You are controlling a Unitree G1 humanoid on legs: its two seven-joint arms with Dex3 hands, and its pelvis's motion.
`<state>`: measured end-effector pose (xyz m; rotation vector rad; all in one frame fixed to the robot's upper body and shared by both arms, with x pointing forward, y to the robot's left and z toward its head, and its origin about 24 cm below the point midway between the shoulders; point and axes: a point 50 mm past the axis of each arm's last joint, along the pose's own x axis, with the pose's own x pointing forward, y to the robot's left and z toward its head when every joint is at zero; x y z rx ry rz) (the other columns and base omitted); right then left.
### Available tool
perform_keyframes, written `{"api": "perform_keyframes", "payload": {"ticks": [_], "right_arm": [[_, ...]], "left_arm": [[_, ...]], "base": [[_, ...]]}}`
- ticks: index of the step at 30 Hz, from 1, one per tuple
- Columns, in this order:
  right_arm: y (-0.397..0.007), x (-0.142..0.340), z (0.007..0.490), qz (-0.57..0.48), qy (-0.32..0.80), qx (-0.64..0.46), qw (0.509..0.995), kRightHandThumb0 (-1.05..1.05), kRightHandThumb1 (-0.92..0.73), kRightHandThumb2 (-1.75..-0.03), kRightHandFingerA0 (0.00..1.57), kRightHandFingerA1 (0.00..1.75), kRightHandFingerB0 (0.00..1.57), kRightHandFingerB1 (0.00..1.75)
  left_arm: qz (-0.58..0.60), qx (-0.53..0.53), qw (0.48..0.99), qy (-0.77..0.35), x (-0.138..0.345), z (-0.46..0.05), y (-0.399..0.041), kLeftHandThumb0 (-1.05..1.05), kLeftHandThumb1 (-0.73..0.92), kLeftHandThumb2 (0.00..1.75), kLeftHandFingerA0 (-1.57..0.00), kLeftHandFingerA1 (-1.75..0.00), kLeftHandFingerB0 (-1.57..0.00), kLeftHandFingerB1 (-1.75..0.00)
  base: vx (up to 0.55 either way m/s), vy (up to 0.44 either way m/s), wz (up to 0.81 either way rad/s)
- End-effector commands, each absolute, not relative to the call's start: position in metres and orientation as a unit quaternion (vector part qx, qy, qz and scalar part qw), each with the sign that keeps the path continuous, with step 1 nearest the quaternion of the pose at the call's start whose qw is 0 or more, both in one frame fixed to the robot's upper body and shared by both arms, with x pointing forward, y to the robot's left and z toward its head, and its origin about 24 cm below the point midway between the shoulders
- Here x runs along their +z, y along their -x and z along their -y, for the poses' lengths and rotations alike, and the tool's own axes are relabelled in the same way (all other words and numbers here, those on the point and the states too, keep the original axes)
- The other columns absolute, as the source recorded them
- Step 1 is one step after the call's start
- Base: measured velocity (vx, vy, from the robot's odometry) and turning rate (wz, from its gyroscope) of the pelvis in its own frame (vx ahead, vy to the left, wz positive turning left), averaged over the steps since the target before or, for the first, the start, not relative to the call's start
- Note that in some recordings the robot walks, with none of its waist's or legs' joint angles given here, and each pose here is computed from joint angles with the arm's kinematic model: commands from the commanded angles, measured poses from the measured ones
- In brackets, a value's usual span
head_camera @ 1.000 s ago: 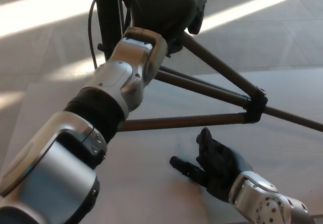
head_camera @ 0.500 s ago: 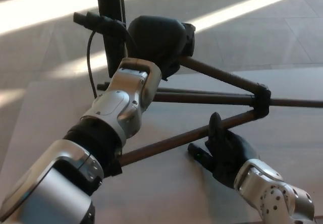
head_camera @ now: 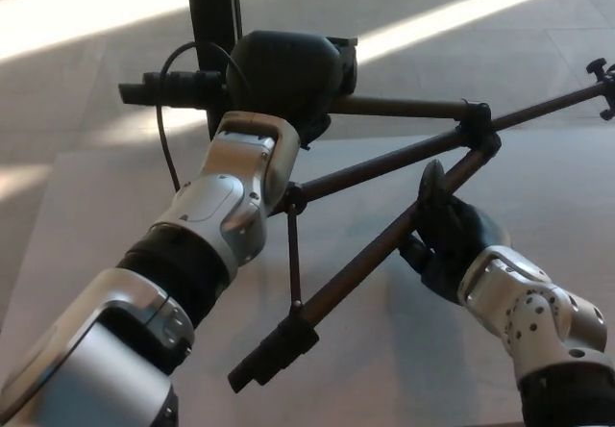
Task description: Use both hands of the robot to pick up the tripod lying in the middle of the desk and make it stand upright on the desk
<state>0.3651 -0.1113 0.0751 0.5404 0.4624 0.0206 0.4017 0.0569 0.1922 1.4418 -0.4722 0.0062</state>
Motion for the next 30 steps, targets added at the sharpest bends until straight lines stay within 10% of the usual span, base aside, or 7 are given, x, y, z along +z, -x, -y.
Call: {"api": "perform_keyframes", "payload": {"ticks": [1,6,8,18,21,23,30], "right_arm": [[-0.376,0.089,0.114,-0.184,-0.257,0.001,0.949,-0.81,-0.49,-0.84,0.0,0.28,0.0,0.08],[-0.38,0.088,0.11,-0.187,-0.273,-0.015,0.944,-0.45,-0.77,-0.62,0.42,0.58,0.06,0.27],[-0.384,0.093,0.104,-0.186,-0.232,-0.04,0.954,-0.32,-0.81,-0.64,0.88,1.13,0.48,0.46],[-0.39,0.101,0.096,-0.216,-0.221,-0.049,0.95,-0.32,-0.86,-0.65,0.9,1.61,0.45,0.67],[-0.391,0.098,0.099,-0.23,-0.228,-0.034,0.945,-0.33,-0.92,-0.69,0.91,1.75,0.52,1.59],[-0.391,0.097,0.099,-0.231,-0.238,-0.031,0.943,-0.39,-0.92,-0.73,0.96,1.75,0.64,1.75],[-0.387,0.1,0.097,-0.161,-0.242,-0.064,0.955,-0.42,-0.91,-0.67,0.98,1.75,0.64,1.27]], "left_arm": [[0.224,0.002,0.728,-0.648,0.201,-0.05,-0.4,-0.21,0.57,0.63,-0.86,-1.58,-0.76,-1.09],[0.229,0.005,0.728,-0.646,0.198,-0.051,-0.4,-0.17,0.57,0.74,-0.86,-1.66,-0.73,-1.22],[0.232,0.002,0.738,-0.633,0.195,-0.053,-0.399,-0.19,0.61,0.77,-0.84,-1.75,-0.68,-1.53],[0.232,0.007,0.722,-0.652,0.189,-0.06,-0.397,-0.2,0.59,0.66,-0.86,-1.75,-0.66,-1.55],[0.231,0.009,0.732,-0.641,0.187,-0.061,-0.397,-0.19,0.59,0.72,-0.86,-1.75,-0.66,-1.59],[0.231,0.008,0.73,-0.643,0.187,-0.062,-0.397,-0.2,0.61,0.69,-0.86,-1.74,-0.72,-1.39],[0.233,0.01,0.724,-0.649,0.182,-0.07,-0.397,-0.17,0.59,0.74,-0.87,-1.75,-0.65,-1.61]], "base": [[0.0,0.0,0.0],[0.0,0.0,0.0],[0.0,0.0,0.0],[0.0,0.0,0.0],[0.0,0.0,0.0],[0.0,0.0,0.0],[0.0,0.0,0.0]]}}
